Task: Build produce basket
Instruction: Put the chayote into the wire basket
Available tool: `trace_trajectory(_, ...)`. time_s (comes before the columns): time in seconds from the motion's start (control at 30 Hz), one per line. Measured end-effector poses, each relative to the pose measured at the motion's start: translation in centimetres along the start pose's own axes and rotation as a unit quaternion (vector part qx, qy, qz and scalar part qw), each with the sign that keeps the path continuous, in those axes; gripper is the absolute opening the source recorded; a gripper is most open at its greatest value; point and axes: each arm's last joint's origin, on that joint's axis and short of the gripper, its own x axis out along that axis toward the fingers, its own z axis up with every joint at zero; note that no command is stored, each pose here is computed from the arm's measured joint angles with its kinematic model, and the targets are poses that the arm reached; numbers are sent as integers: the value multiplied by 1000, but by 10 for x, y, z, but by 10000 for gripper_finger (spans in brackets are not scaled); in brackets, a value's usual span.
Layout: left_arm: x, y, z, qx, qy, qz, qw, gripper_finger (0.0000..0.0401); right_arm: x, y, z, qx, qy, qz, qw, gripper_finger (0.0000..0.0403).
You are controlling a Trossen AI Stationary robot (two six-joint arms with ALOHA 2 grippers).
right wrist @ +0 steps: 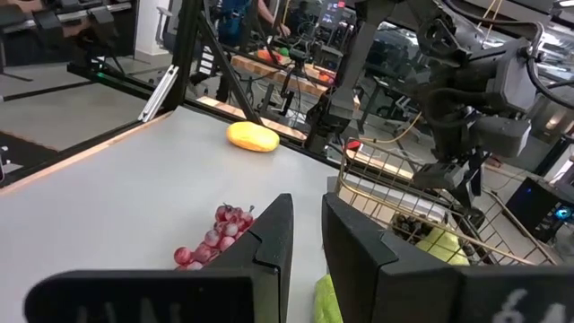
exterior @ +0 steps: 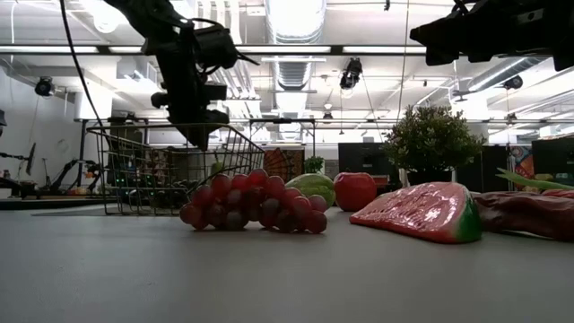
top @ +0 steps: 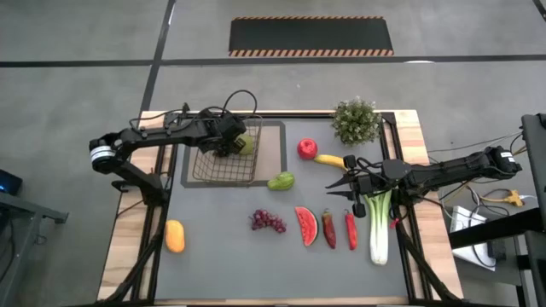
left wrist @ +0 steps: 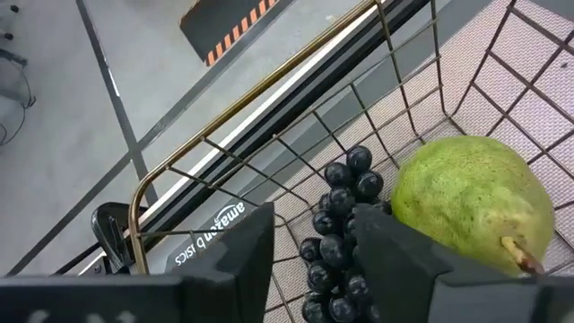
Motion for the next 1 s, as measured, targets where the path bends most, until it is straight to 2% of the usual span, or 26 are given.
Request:
trace_trajectory(0.13, -17, 1, 5, 4, -6, -32, 999, 154, 0, 0, -1, 5, 3, 1, 1000, 52)
trace_trajectory(0.23, -42, -4, 6, 5, -30, -93, 995, 155, 1, 0, -2, 4, 7, 2, 1000, 52)
trace_trajectory(0.37, -88, -15, 4, 11, -95, -176, 980, 155, 2, 1, -3, 4, 10, 3, 1000, 52)
trace_trajectory(0.53, -140, -33, -8, 4, -179, -277, 944, 155, 2, 1, -3, 20, 12, 4, 1000, 52)
trace_trajectory(0.67, -167, -54, -22, 8, -238, -351, 906, 155, 2, 1, -3, 29, 12, 3, 999, 52)
trace_trajectory(0.83, -181, -83, -43, 20, -300, -411, 861, 155, 2, 0, -4, 37, 18, -15, 999, 68)
trace_trajectory(1.0, -180, -101, -59, 15, -334, -441, 833, 155, 2, -1, -3, 40, 20, -33, 998, 110)
